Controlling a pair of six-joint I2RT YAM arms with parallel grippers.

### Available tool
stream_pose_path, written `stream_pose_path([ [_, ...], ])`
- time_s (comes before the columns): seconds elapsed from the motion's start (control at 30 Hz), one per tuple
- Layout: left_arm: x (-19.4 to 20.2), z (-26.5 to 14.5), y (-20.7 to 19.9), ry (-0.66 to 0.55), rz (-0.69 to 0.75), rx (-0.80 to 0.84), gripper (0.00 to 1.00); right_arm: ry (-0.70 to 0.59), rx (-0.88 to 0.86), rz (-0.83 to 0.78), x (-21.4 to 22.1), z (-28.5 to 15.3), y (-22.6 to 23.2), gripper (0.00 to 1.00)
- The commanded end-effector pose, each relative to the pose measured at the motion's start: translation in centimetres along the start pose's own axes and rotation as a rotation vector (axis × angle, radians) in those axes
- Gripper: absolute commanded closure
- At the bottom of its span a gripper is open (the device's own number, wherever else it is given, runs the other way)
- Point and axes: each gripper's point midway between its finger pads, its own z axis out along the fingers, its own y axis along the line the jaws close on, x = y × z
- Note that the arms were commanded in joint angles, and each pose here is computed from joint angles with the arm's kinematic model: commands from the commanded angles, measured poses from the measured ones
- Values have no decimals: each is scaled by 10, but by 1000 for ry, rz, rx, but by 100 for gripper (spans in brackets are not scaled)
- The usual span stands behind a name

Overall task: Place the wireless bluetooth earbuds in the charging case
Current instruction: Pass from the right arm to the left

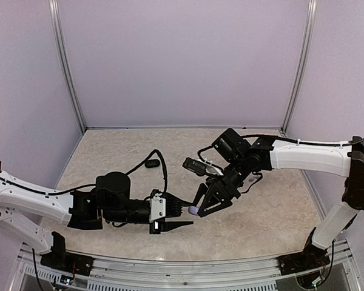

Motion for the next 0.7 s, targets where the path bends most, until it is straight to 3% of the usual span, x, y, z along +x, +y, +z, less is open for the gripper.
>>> stream_pose_path([
  [0.0, -16, 6, -3, -38, 29, 16, 56, 8, -70, -51, -3, 8, 13, 73],
  [0.5, -31, 11, -17, -73, 68, 50, 71, 35, -122, -28, 5, 21, 15, 74],
  [0.67, -39, 13, -20, -99, 71, 61, 69, 36, -129, -22, 5, 22, 14, 75],
])
